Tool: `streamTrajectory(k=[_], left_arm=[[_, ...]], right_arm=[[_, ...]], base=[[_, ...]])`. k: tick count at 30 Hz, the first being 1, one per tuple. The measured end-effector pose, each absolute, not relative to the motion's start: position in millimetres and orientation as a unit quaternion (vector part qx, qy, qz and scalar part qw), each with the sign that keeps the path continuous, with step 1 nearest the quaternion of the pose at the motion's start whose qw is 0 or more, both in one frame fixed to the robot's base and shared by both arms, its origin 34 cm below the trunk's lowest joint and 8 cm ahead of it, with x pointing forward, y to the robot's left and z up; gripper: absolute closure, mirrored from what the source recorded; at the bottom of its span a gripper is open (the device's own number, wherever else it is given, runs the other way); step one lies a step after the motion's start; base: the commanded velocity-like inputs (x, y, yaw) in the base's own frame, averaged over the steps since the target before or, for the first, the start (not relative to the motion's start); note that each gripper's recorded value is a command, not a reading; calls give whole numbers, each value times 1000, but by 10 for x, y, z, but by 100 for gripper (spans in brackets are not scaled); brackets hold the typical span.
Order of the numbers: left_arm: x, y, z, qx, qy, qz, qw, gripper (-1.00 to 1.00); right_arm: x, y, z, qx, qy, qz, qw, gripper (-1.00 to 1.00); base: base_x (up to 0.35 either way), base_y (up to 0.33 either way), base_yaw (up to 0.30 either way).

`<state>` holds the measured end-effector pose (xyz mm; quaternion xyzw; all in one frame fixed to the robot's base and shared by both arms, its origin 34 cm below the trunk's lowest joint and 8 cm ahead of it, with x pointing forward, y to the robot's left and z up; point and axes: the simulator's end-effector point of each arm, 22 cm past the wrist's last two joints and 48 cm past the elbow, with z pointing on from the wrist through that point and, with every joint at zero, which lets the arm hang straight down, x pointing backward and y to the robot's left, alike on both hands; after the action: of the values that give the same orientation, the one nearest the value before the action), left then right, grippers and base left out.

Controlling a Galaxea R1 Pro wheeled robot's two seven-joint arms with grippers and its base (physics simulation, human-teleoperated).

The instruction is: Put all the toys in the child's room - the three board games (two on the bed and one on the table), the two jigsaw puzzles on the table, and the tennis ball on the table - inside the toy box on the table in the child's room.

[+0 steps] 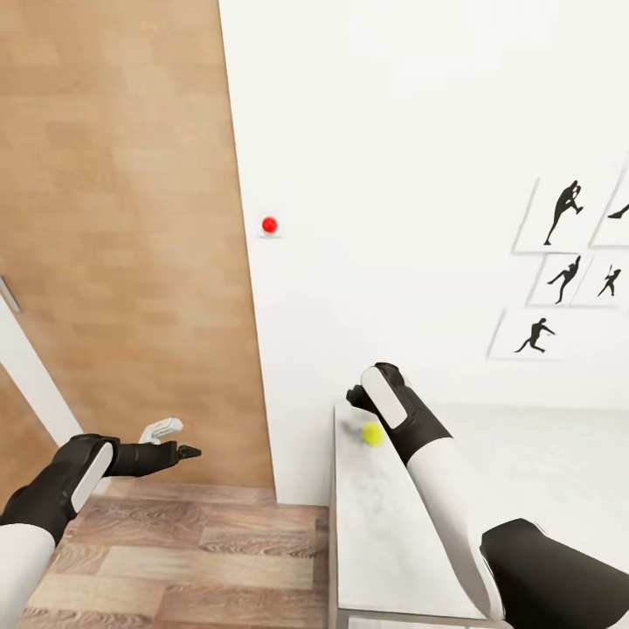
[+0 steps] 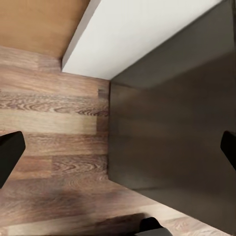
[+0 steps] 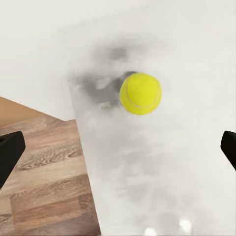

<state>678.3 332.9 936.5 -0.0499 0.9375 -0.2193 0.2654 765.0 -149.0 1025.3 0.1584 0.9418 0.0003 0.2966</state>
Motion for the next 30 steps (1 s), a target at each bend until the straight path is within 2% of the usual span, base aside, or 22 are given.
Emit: streamTrajectory(k=[30], left_arm=[[6784, 3311, 9357, -49, 938, -220, 265, -100]], right_arm=[[7519, -1821, 9796, 194, 948, -51, 246, -100]], base=[[16, 11, 0]])
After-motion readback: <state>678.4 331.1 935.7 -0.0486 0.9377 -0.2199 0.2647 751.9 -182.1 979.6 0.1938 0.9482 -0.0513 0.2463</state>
